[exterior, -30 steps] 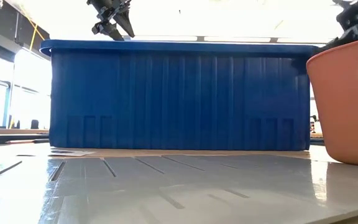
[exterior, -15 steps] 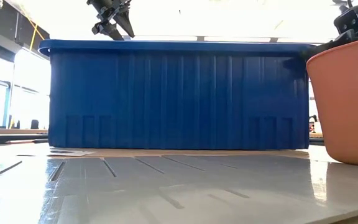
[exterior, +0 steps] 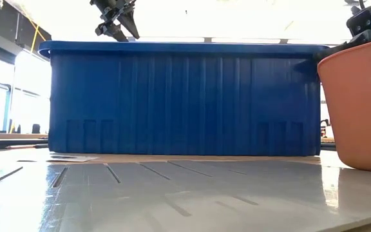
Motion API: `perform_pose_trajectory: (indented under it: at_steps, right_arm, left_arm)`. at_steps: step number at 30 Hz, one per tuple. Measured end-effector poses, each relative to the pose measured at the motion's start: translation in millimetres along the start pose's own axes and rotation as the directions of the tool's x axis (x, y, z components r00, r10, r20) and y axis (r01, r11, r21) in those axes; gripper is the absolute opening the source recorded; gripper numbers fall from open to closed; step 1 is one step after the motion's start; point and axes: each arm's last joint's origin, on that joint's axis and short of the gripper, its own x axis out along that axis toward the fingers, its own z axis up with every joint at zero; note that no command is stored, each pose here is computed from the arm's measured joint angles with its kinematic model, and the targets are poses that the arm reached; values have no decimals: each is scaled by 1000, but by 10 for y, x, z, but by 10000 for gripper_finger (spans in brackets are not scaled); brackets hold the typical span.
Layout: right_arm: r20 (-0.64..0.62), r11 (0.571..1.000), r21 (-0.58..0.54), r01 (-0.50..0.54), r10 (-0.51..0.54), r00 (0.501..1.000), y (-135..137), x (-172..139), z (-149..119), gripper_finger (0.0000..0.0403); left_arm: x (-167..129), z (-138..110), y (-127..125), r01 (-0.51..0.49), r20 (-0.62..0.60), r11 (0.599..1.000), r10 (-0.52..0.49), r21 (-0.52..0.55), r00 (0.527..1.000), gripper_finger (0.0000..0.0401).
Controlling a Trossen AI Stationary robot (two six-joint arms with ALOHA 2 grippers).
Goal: Sort blocks
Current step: Move the blue bin to the other table
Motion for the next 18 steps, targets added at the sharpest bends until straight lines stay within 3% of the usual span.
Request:
perform_pose_trajectory:
  at_steps: [10,12,14,16,18]
  right_arm:
    - [1,1000,0,-5,5,1000,2,0,1,0]
    - [1,1000,0,-6,6,1000,2,0,1,0]
    - [1,1000,0,-7,7,1000,3,0,0,0]
    - [1,1000,0,-7,7,1000,3,0,0,0]
    - [1,1000,0,-7,7,1000,3,0,0,0]
  left_arm:
    - [-4,5,11,-9,6,1000,9,0,1000,238]
    - [-9,-6,31,-37,-2,998,37,43,999,238]
    - [-3,2,4,-35,14,999,36,-20,999,238]
    - [22,38,-70,13,71,996,-7,-91,997,238]
    - [30,55,-229,136,126,990,-130,-38,984,238]
